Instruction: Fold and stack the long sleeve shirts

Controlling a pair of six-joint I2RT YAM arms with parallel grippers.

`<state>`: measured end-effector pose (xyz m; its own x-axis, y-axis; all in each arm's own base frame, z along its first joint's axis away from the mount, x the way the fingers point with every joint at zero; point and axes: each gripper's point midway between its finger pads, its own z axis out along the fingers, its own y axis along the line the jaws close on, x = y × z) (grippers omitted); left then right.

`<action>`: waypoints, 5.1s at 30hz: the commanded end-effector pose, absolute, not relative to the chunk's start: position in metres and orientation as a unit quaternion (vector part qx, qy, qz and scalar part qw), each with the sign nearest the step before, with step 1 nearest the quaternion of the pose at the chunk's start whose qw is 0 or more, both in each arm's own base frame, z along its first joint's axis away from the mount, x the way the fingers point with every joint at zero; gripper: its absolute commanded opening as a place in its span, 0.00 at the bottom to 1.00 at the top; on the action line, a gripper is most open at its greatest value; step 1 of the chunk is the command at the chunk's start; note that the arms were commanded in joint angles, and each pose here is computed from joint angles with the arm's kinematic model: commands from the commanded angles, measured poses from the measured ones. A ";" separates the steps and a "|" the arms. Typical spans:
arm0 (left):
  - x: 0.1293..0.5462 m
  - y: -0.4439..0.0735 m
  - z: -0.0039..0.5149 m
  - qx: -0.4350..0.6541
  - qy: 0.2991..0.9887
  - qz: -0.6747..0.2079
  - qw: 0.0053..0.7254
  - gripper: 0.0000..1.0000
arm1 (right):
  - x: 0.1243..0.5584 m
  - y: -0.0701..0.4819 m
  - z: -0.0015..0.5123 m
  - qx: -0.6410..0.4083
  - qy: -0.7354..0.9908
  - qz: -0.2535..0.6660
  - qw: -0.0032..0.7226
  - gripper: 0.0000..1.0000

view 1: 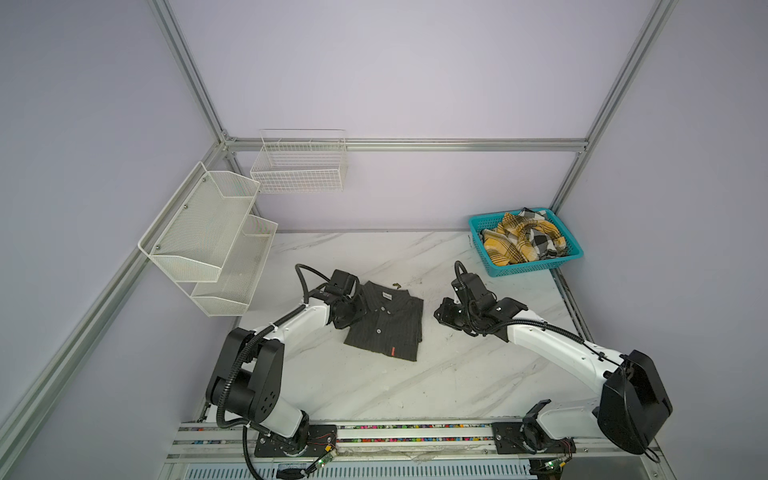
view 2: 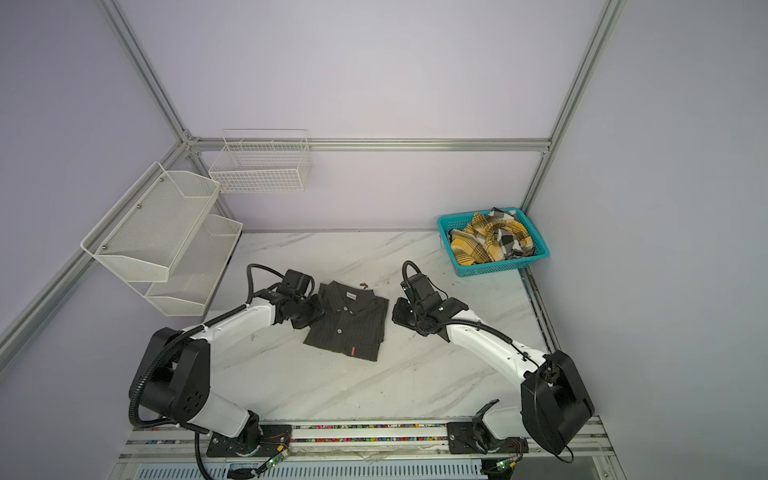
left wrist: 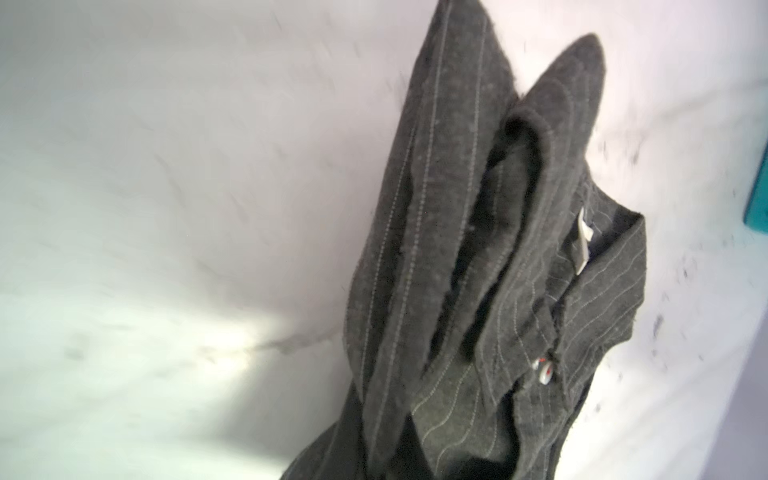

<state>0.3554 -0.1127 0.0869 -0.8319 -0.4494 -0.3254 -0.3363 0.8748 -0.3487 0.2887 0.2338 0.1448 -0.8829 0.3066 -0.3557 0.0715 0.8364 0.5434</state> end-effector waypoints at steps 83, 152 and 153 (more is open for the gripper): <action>0.503 -0.014 0.127 -0.222 0.921 -0.104 0.301 0.57 | 0.295 0.213 0.193 0.075 0.930 0.243 0.265 0.23; 0.400 0.046 0.111 -0.087 0.789 0.105 0.599 1.00 | 0.440 0.002 0.132 0.055 0.729 -0.004 0.682 0.97; 0.401 0.046 0.112 -0.086 0.786 0.105 0.604 1.00 | 0.441 0.000 0.132 0.059 0.730 -0.010 0.681 0.97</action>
